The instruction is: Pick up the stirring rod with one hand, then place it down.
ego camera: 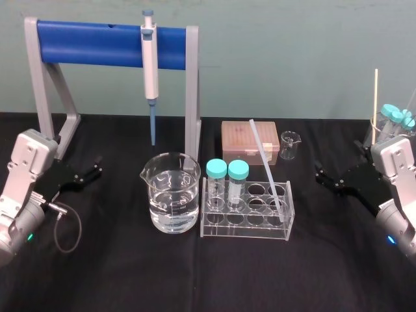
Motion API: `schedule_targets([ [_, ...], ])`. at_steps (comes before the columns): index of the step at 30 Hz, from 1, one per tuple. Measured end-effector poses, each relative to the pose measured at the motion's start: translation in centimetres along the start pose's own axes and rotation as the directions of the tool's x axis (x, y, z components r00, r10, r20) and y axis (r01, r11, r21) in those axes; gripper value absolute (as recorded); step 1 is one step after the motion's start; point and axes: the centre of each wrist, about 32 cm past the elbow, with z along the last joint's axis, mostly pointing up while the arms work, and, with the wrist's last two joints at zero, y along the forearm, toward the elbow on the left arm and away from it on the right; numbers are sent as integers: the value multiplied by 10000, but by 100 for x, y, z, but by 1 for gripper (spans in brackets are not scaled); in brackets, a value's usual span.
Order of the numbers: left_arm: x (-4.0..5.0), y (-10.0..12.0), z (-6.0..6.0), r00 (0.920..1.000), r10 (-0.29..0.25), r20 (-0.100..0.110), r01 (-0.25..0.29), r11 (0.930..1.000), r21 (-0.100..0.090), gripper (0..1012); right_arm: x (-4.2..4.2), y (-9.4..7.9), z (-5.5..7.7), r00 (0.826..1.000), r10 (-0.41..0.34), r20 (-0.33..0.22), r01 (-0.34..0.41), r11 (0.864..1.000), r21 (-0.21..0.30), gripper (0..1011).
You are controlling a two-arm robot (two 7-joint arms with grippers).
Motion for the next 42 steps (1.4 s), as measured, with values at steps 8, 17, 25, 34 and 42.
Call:
schedule_targets([
  [8, 0, 0, 0, 10000, 0, 0, 0, 10000, 1, 1000, 0, 0, 0, 10000, 0, 0, 0, 10000, 1, 1003],
  [17, 0, 0, 0, 10000, 0, -1, 0, 10000, 1, 1000, 0, 0, 0, 10000, -1, 0, 1, 10000, 1, 1003],
  [25, 0, 0, 0, 10000, 0, -1, 0, 10000, 0, 1001, 52, 18, 26, 9990, 53, -448, -51, 10000, 48, 1003],
  [34, 0, 0, 0, 10000, 0, -1, 0, 10000, 0, 1000, 147, 99, 248, 9603, 1024, -2595, -935, 9945, 465, 1003],
  [42, 0, 0, 0, 10000, 0, 0, 0, 10000, 0, 1000, 128, 171, 444, 8984, 2342, -3716, -2142, 9722, 948, 1003],
])
